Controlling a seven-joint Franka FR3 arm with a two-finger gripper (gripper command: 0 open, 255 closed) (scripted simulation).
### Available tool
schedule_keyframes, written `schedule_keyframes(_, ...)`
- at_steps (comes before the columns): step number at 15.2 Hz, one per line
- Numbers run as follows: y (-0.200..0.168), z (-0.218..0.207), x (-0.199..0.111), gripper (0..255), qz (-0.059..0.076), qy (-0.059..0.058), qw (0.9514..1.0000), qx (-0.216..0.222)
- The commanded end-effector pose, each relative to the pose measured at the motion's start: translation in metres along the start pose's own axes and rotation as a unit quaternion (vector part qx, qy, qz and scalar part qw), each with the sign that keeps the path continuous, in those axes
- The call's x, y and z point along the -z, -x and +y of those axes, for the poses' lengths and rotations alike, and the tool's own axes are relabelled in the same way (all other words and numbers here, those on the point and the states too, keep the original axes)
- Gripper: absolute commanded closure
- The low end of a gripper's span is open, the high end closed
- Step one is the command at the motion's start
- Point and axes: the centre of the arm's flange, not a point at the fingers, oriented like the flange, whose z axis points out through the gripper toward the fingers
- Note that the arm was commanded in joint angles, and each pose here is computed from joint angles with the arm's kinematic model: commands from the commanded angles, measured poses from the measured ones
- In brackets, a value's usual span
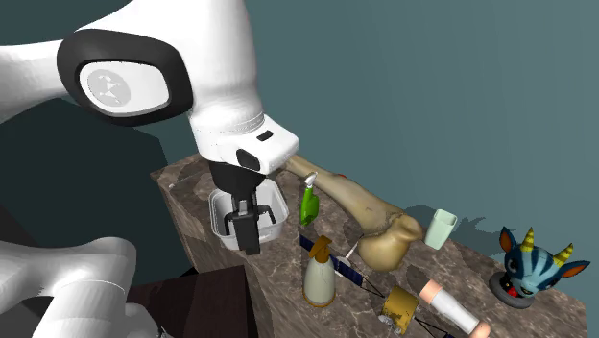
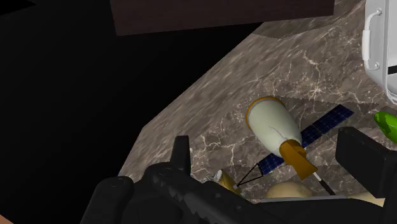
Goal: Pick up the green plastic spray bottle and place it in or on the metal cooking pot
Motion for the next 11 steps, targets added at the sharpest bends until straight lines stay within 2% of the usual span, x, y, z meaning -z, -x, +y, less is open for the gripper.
schedule_keyframes(1,0.0,0.0,0.0,0,0.0,0.0,1.0,0.0)
schedule_keyframes(11,-0.064,-0.093,-0.063,0,0.002,-0.008,0.9985,0.055)
